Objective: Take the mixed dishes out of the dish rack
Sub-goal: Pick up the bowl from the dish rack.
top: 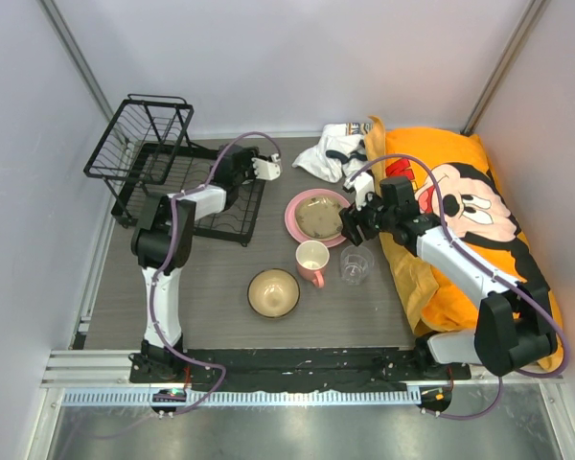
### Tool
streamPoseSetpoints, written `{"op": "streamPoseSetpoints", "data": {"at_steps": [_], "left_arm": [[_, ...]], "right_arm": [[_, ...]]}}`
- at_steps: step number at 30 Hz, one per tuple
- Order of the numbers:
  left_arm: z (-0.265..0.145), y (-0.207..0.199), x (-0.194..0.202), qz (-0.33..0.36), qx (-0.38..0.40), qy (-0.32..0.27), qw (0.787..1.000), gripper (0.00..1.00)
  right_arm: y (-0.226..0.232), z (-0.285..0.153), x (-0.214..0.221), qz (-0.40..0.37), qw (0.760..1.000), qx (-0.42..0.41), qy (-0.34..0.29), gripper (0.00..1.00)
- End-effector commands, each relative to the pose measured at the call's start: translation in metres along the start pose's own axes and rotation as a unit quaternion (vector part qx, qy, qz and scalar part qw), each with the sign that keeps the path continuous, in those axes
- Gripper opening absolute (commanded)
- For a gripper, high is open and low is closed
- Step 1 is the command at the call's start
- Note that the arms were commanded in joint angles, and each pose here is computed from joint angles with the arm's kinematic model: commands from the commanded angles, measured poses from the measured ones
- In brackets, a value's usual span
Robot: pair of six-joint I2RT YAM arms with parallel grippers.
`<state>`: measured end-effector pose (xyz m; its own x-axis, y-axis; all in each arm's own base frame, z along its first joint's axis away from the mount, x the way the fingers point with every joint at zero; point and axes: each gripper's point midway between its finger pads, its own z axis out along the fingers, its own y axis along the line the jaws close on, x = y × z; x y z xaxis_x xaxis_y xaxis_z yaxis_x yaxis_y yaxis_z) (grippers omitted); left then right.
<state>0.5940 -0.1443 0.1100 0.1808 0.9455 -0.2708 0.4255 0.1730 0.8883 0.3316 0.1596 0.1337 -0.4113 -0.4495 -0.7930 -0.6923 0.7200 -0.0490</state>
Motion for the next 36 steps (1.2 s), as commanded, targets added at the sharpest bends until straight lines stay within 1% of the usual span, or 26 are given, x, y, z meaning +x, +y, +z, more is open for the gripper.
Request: {"op": "streamPoseSetpoints", "data": {"at_steps": [1, 3, 4, 6, 7, 9, 10, 12, 13, 15, 18, 27, 31, 36], "left_arm": [[0.004, 0.043, -0.005, -0.005, -0.068, -0.007, 0.998, 0.46], [0.005, 0.043, -0.004, -0.005, -0.07, -0.004, 0.998, 0.42], [0.005, 0.045, -0.004, -0.007, -0.075, -0.004, 0.997, 0.38], [0.005, 0.045, -0.004, -0.01, -0.078, -0.005, 0.997, 0.35], [0.005, 0.045, -0.004, -0.012, -0.08, -0.005, 0.997, 0.31], [0.006, 0.046, -0.003, -0.014, -0.086, -0.005, 0.996, 0.28], [0.006, 0.046, -0.002, -0.015, -0.089, -0.001, 0.996, 0.21], [0.007, 0.048, 0.0, -0.021, -0.098, 0.002, 0.995, 0.13], [0.007, 0.05, 0.001, -0.022, -0.104, 0.005, 0.994, 0.06], [0.006, 0.053, 0.001, -0.027, -0.117, 0.006, 0.993, 0.01], [0.002, 0.06, 0.003, -0.037, -0.14, 0.008, 0.989, 0.0], [-0.007, 0.072, 0.002, -0.047, -0.178, 0.003, 0.983, 0.0], [-0.014, 0.084, -0.001, -0.051, -0.205, -0.004, 0.978, 0.0], [-0.02, 0.094, -0.008, -0.034, -0.226, -0.024, 0.973, 0.0]], "right_arm": [[-0.006, -0.001, -0.008, -0.008, 1.0, 0.008, -0.012, 0.69], [-0.006, 0.0, -0.006, -0.006, 1.0, 0.007, -0.01, 0.69], [-0.007, 0.0, -0.006, -0.005, 1.0, 0.009, -0.009, 0.69], [-0.007, 0.001, -0.005, -0.006, 1.0, 0.008, -0.009, 0.69], [-0.006, 0.001, -0.006, -0.007, 1.0, 0.007, -0.009, 0.69], [-0.007, 0.0, -0.005, -0.005, 1.0, 0.008, -0.009, 0.69], [-0.007, 0.001, -0.005, -0.005, 1.0, 0.008, -0.008, 0.69], [-0.007, 0.001, -0.004, -0.006, 1.0, 0.008, -0.007, 0.69], [-0.008, 0.001, -0.004, -0.005, 1.0, 0.009, -0.006, 0.69], [-0.008, 0.002, -0.003, -0.004, 1.0, 0.008, -0.005, 0.69], [-0.009, 0.002, -0.003, -0.005, 1.0, 0.01, -0.004, 0.69], [-0.009, 0.005, 0.001, -0.002, 1.0, 0.008, 0.004, 0.69], [-0.009, 0.005, 0.001, -0.002, 1.0, 0.008, 0.004, 0.69], [-0.01, 0.006, 0.001, -0.003, 1.0, 0.009, 0.005, 0.69]]}}
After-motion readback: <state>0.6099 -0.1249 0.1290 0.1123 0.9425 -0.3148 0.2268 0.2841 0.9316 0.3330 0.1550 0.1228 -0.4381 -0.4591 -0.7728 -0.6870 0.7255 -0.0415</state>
